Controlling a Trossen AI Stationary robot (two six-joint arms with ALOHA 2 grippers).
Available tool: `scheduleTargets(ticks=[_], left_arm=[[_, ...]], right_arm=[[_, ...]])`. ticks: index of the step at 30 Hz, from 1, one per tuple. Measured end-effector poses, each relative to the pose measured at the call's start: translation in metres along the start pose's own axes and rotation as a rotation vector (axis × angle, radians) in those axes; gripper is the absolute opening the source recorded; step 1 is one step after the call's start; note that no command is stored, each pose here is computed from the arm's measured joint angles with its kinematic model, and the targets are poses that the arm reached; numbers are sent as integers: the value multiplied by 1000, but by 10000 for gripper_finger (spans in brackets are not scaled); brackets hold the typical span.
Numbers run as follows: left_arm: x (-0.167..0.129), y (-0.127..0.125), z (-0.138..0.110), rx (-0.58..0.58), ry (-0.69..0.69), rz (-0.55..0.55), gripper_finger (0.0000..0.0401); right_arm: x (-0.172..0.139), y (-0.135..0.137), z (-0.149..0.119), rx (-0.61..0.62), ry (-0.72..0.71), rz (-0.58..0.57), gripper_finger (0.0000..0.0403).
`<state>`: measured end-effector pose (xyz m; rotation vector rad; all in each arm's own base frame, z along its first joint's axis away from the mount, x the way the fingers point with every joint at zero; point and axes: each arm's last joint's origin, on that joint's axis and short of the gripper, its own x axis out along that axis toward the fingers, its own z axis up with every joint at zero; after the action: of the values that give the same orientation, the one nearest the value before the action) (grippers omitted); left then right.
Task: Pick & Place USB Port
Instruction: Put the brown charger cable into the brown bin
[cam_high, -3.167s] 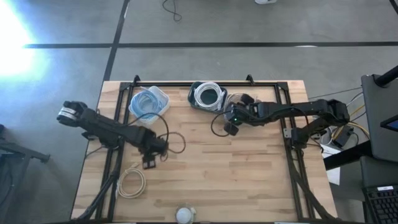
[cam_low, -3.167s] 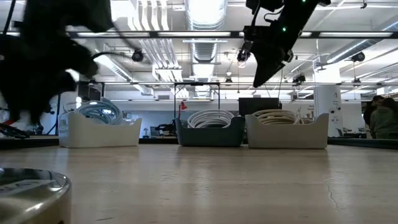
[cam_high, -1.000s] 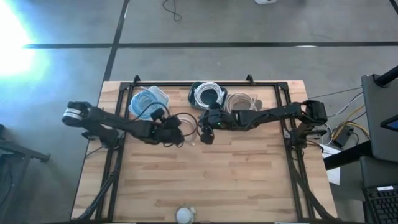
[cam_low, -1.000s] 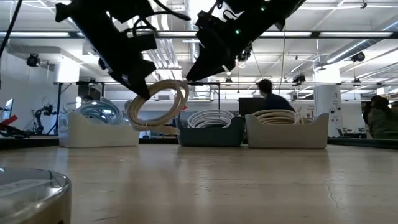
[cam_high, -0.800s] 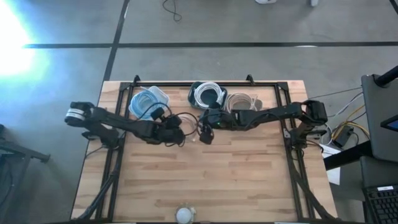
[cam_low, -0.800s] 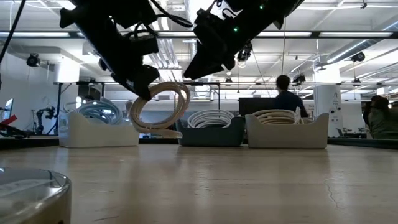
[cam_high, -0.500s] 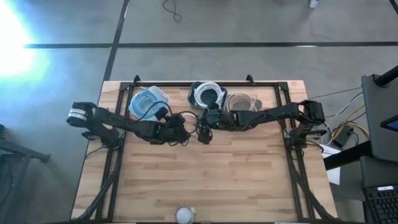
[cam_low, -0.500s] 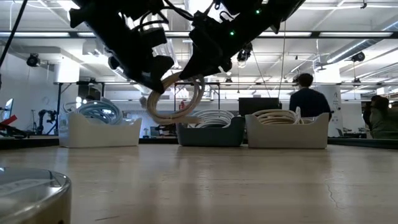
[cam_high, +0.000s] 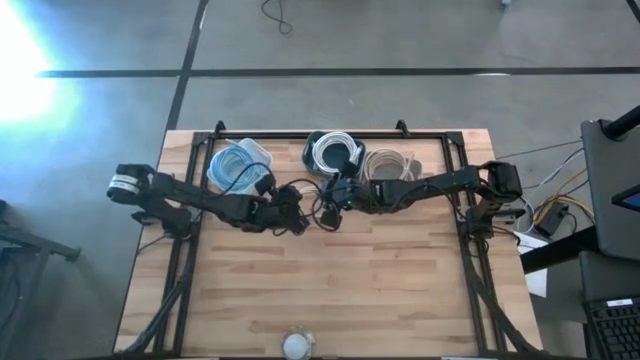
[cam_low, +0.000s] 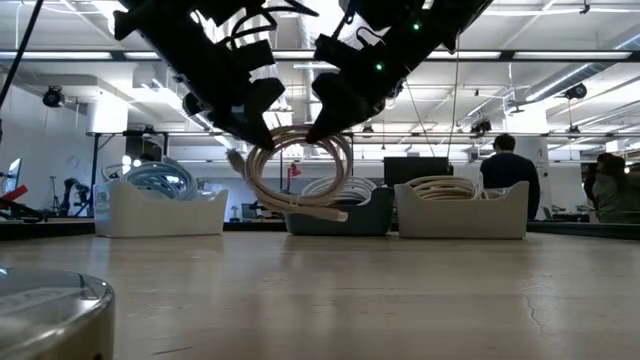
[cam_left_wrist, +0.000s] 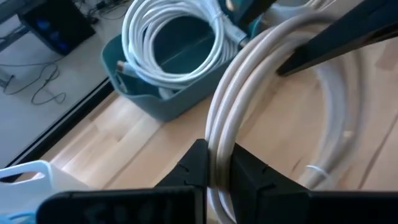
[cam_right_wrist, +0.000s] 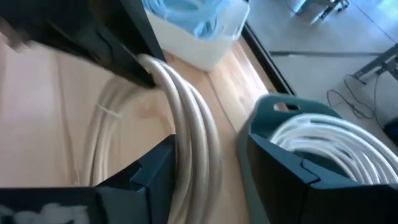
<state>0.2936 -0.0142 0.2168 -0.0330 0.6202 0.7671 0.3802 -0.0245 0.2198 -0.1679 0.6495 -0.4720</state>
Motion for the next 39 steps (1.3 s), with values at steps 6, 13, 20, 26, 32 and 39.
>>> scheduleTargets(ticks=[6,13,20,26,32,39], left_arm=[[-4,-8,7,14,-63,-78,34],[-4,-9,10,35,-89,-98,36],[-2,-9,6,42,-90,-86,84],[0,-9,2,56,-83,-56,143],[-15,-8,15,111,-143,-44,174],[-34,10,26,95,-183,48,168]], right_arm=[[1,0,-10,-11,60,-4,117],[1,0,-10,-20,63,-7,39],[1,0,-10,22,62,-7,33],[-1,-2,-14,78,100,-66,33],[-20,-12,-12,96,151,-72,33],[-68,-40,-5,69,184,-177,40]])
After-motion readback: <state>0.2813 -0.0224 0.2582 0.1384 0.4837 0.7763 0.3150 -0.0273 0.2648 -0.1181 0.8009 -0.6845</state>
